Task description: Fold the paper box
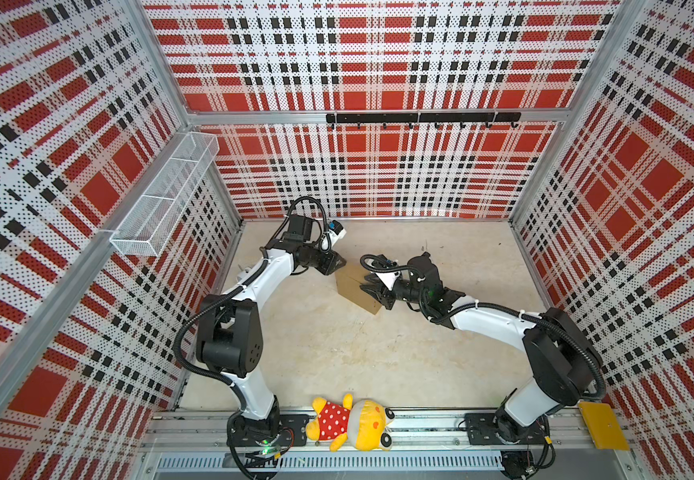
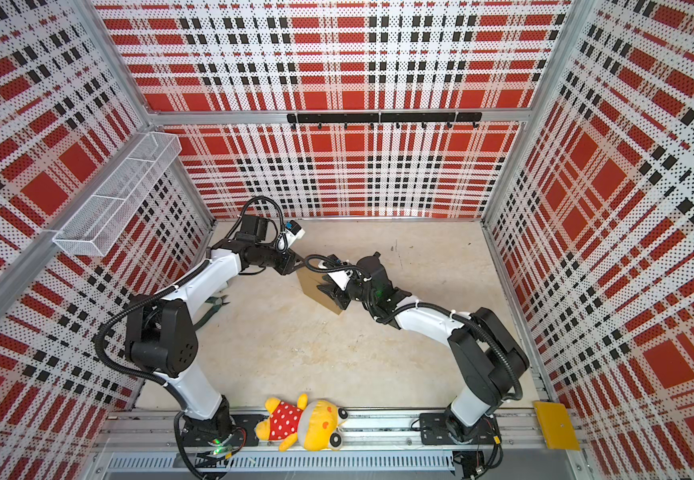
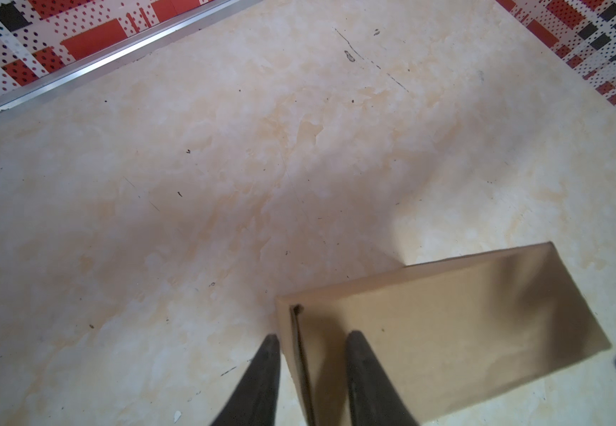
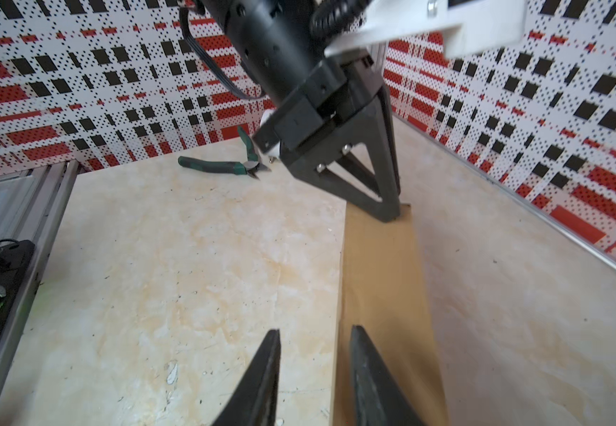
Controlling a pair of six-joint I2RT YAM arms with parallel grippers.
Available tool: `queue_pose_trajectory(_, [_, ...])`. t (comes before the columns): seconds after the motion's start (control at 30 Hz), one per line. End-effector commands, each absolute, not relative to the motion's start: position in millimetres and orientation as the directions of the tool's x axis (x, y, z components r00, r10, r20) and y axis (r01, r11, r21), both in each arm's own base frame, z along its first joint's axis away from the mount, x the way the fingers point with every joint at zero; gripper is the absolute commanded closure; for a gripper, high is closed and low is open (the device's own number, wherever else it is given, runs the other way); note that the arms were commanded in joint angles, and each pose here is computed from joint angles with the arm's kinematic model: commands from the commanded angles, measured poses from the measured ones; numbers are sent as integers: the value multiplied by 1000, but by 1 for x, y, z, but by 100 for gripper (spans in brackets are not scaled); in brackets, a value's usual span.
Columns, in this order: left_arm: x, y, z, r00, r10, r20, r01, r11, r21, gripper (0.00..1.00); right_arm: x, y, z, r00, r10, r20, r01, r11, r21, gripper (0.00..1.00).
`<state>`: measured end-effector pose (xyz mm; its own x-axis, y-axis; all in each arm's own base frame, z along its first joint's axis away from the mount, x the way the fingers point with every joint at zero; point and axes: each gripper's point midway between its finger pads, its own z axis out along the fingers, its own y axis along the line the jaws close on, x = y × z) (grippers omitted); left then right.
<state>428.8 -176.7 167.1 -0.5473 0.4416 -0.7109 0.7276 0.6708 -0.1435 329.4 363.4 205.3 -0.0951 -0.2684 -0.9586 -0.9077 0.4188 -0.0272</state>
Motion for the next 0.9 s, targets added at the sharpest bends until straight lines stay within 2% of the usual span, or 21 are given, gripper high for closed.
queue_pose_trajectory(0.0, [405,-169,120,-651,495,-575,698,688,-199,66,343,369,218,-85,-231,-969,-904,426,-22,72])
queue_pose_trajectory(0.27, [405,-171,124,-645,495,-582,702,685,-196,66,372,384,212,-105,-248,-963,-894,447,-17,93])
queue_pose_trajectory(0.37, [404,-171,126,-640,495,-588,704,684,-190,66,375,390,207,-111,-256,-960,-904,428,-10,97])
queue_pose_trajectory(0.87, [405,-171,122,-643,496,-584,704,683,-196,66,373,397,160,-181,-311,-933,-916,398,45,98])
